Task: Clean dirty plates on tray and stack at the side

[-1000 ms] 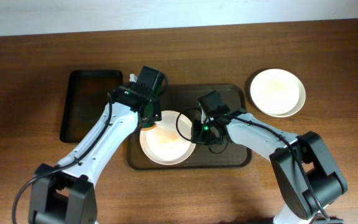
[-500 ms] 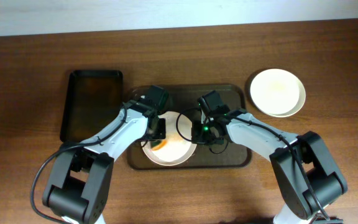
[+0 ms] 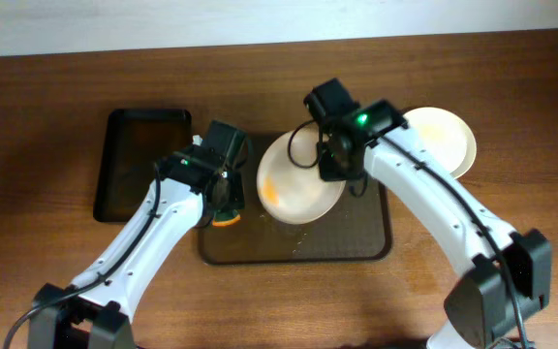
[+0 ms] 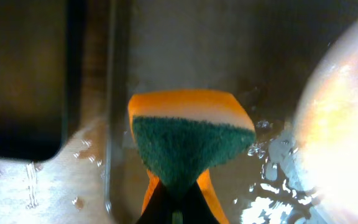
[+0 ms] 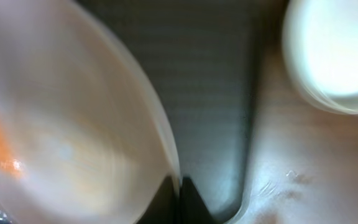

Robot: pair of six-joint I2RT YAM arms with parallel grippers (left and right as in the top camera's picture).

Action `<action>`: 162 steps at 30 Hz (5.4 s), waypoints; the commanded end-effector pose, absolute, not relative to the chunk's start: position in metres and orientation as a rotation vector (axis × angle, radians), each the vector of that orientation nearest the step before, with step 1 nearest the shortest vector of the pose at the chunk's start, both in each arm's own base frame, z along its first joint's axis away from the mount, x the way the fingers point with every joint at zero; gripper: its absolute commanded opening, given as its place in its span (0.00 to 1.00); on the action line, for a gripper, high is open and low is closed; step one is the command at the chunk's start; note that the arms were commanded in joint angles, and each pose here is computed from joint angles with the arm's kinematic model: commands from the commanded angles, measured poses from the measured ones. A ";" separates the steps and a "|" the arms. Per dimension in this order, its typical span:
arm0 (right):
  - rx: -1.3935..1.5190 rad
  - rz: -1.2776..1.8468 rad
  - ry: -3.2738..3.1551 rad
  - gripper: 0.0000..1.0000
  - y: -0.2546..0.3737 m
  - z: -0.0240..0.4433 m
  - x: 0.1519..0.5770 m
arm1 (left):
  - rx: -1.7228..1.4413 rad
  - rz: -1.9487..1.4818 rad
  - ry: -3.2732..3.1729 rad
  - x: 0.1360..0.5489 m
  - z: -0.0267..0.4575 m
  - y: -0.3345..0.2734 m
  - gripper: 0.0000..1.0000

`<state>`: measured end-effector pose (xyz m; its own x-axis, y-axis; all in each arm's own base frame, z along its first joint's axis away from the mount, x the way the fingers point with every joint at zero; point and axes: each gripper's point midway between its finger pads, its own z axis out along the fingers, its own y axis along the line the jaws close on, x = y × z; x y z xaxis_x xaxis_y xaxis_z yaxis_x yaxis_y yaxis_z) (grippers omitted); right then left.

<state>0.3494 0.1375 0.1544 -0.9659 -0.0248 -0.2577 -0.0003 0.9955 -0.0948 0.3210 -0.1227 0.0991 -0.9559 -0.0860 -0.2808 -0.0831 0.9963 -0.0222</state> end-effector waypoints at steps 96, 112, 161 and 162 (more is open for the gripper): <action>-0.166 0.316 2.036 0.98 0.063 0.285 0.177 | -0.489 -0.180 2.188 0.323 0.282 0.027 1.00; -0.181 0.143 1.504 0.98 0.036 0.196 0.241 | -0.489 -0.180 2.188 0.323 0.282 0.027 1.00; -0.026 -0.046 1.651 0.98 -0.003 0.155 0.246 | 0.170 -0.222 1.720 0.257 0.156 -0.038 1.00; -0.026 -0.046 1.651 0.98 -0.003 0.155 0.246 | 0.168 -0.216 1.708 0.256 0.154 -0.038 1.00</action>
<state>0.2463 0.0006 0.1578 -0.0767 -0.0387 -0.9963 -0.0045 0.9992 -0.0385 0.2602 -0.0333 0.1620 -0.1784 -0.0249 -0.9836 0.2086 0.9760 -0.0625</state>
